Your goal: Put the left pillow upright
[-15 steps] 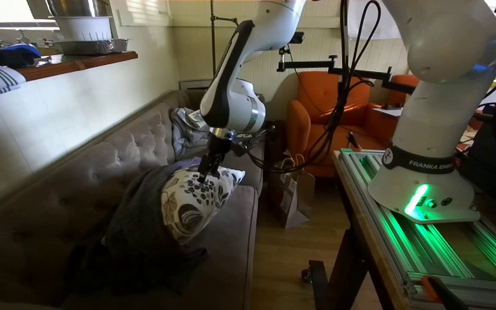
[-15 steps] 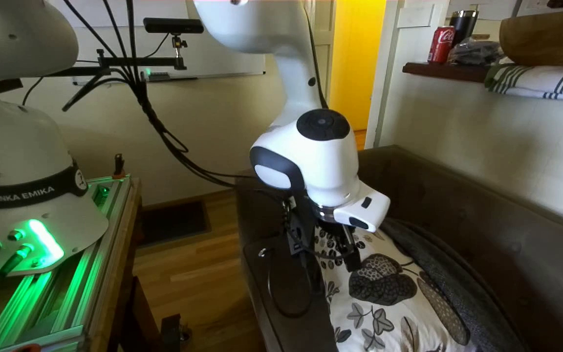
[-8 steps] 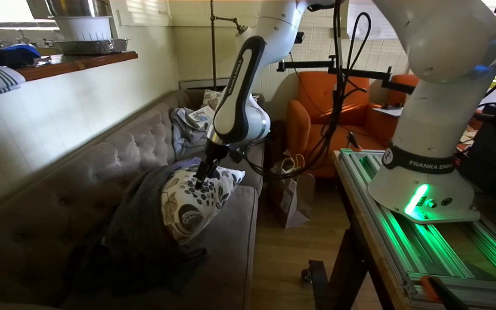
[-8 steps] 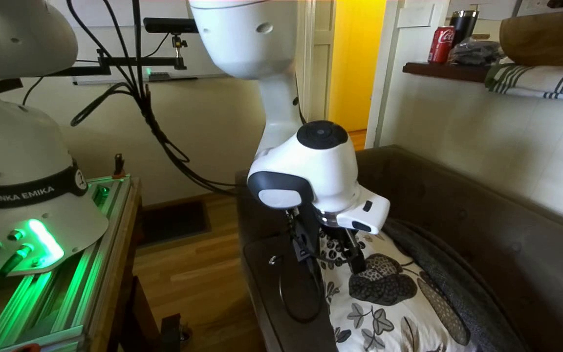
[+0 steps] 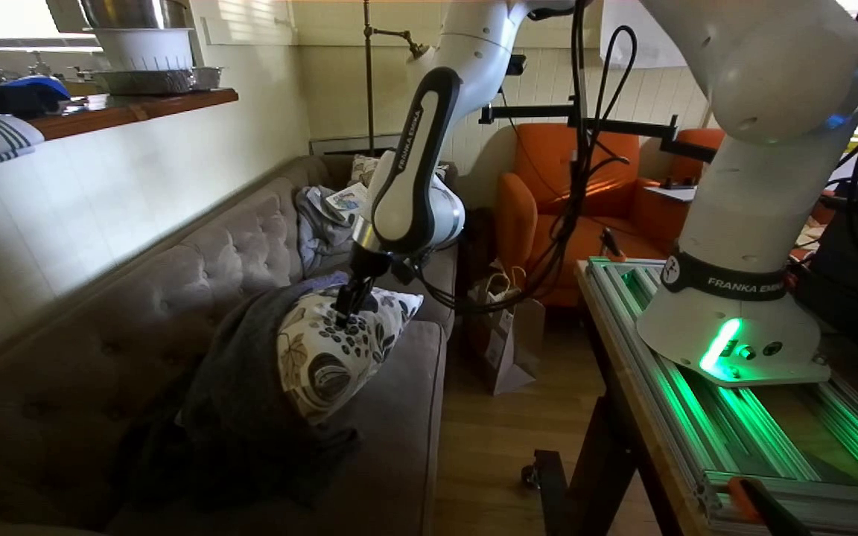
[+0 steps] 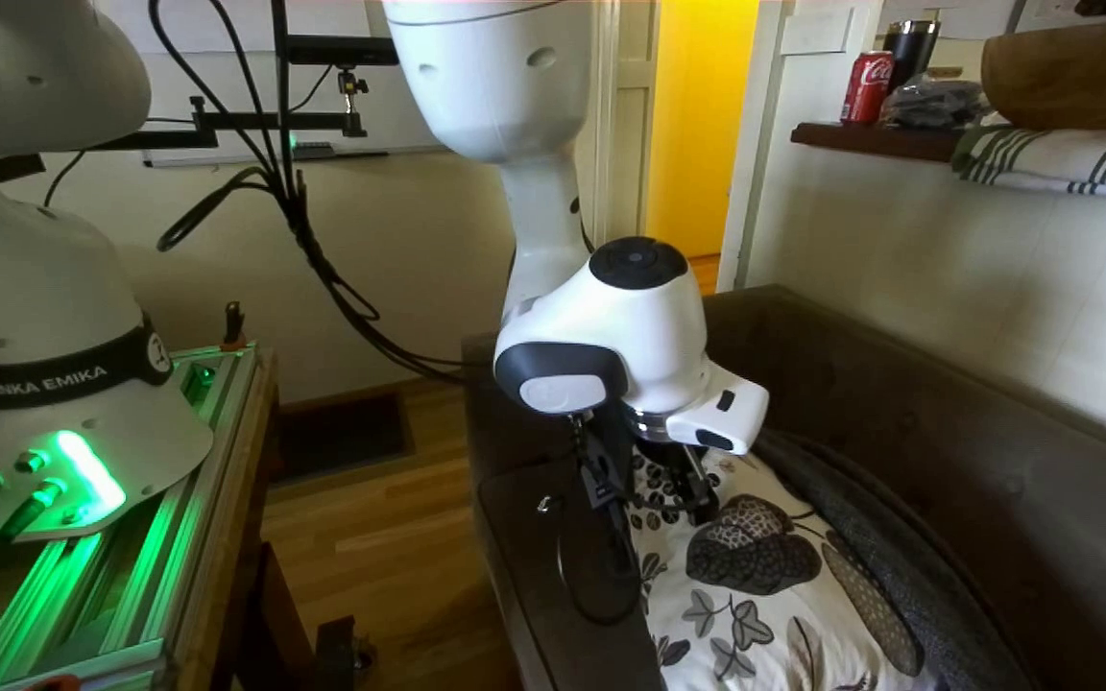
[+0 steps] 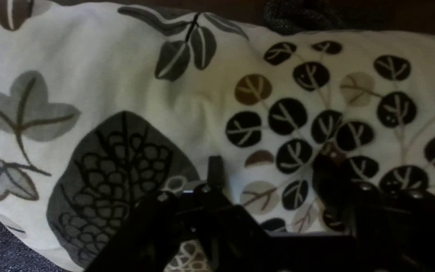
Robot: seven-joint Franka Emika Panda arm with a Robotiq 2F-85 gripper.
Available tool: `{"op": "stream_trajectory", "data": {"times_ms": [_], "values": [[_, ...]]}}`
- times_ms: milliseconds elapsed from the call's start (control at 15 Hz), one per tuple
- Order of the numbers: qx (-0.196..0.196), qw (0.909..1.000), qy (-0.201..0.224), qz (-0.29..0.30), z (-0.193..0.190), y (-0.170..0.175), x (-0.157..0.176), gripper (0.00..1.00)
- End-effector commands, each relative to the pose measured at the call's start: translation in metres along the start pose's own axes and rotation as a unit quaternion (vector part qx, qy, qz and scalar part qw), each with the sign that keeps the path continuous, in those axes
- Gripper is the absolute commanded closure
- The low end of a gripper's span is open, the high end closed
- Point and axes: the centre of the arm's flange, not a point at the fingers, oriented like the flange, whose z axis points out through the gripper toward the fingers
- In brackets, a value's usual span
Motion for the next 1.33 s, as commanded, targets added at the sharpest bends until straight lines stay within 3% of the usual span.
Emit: {"op": "stream_trajectory", "data": {"times_ms": [0,200,333,800,933,1267], "values": [[0.000,1.0000,0.006,0.003,0.007,0.000,0.003,0.68],[0.001,1.0000,0.005,0.004,0.007,0.000,0.002,0.90],[0.000,1.0000,0.004,0.005,0.008,0.000,0.001,0.99],[0.005,0.9998,-0.007,0.016,0.000,-0.001,0.002,0.98],[-0.002,1.0000,0.002,0.005,-0.018,-0.001,0.022,0.98],[-0.038,0.9960,0.059,-0.055,-0.078,-0.015,0.125,0.98]]}}
